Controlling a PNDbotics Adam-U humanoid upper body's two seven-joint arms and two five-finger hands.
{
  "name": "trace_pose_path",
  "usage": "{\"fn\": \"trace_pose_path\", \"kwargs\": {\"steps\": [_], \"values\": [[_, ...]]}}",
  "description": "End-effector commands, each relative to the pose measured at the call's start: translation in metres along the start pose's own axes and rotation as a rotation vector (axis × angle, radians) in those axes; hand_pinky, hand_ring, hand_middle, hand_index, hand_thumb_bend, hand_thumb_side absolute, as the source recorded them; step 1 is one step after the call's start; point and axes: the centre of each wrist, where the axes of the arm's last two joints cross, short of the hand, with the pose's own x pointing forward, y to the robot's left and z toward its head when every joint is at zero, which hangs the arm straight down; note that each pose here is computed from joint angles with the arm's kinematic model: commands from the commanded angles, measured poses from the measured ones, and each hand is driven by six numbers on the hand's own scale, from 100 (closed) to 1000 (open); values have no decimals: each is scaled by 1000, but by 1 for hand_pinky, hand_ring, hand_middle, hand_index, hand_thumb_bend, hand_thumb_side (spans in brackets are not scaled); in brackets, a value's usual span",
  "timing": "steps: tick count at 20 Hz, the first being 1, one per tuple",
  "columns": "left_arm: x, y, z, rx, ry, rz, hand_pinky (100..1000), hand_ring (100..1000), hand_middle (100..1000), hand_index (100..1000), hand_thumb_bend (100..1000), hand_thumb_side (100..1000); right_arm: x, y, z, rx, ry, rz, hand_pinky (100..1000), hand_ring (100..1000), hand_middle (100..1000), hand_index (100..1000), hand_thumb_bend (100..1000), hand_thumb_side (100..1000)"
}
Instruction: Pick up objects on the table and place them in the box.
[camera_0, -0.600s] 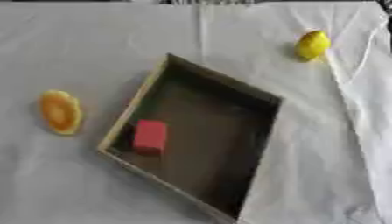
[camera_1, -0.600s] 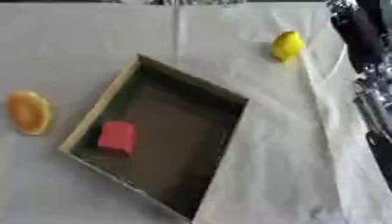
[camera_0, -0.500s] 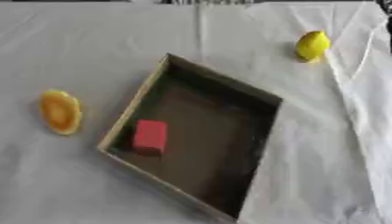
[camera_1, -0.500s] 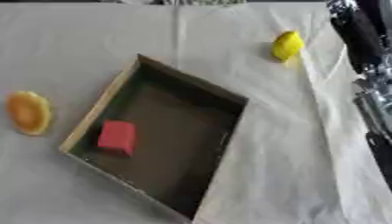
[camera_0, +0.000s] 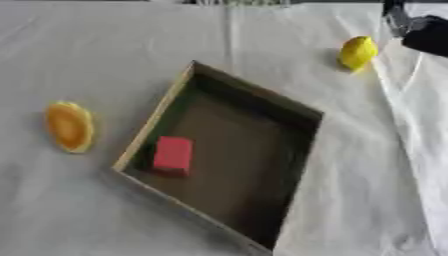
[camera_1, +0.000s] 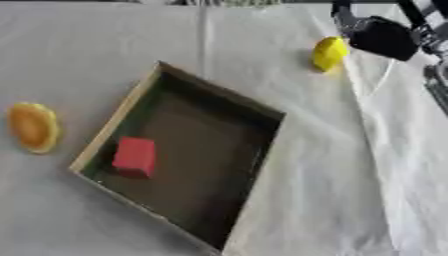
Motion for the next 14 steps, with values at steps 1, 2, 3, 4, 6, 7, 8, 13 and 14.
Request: {"fn": "trace_pose_path", "kwargs": {"steps": [1,2,3,4,6,7,8,13,14], "values": [[6,3,-8,-17,-38,-7,754,742,739,848,258,601,-23,-14,-5,181,35,250,924,926,854,894,255,192],[6,3,-8,-18,-37,-7,754,742,739,848,258,602,-29,-14,-6,226,39,286,928,930,857,891,320,123],[6,3,-8,-18,-37,-7,754,742,739,848,257,602,-33,-14,-6,263,43,311,931,934,857,887,401,100],[6,3,-7,-18,-37,-7,754,742,739,848,257,602,-37,-13,-6,294,46,325,931,935,855,883,398,100],[6,4,-7,-18,-36,-7,754,742,739,848,257,602,-41,-15,-7,322,55,338,931,935,857,879,295,100],[6,4,-7,-18,-36,-7,754,742,739,848,257,602,-43,-16,-7,325,62,341,929,934,856,880,279,100],[6,4,-7,-18,-36,-7,754,742,739,848,257,603,-44,-17,-8,318,70,338,926,929,853,882,293,100],[6,3,-7,-21,-33,-6,754,742,739,848,256,604,-48,-21,-11,287,98,339,925,929,865,906,268,100],[6,3,-7,-22,-33,-6,754,742,739,848,256,604,-48,-21,-11,288,102,349,925,928,868,908,265,100]]}}
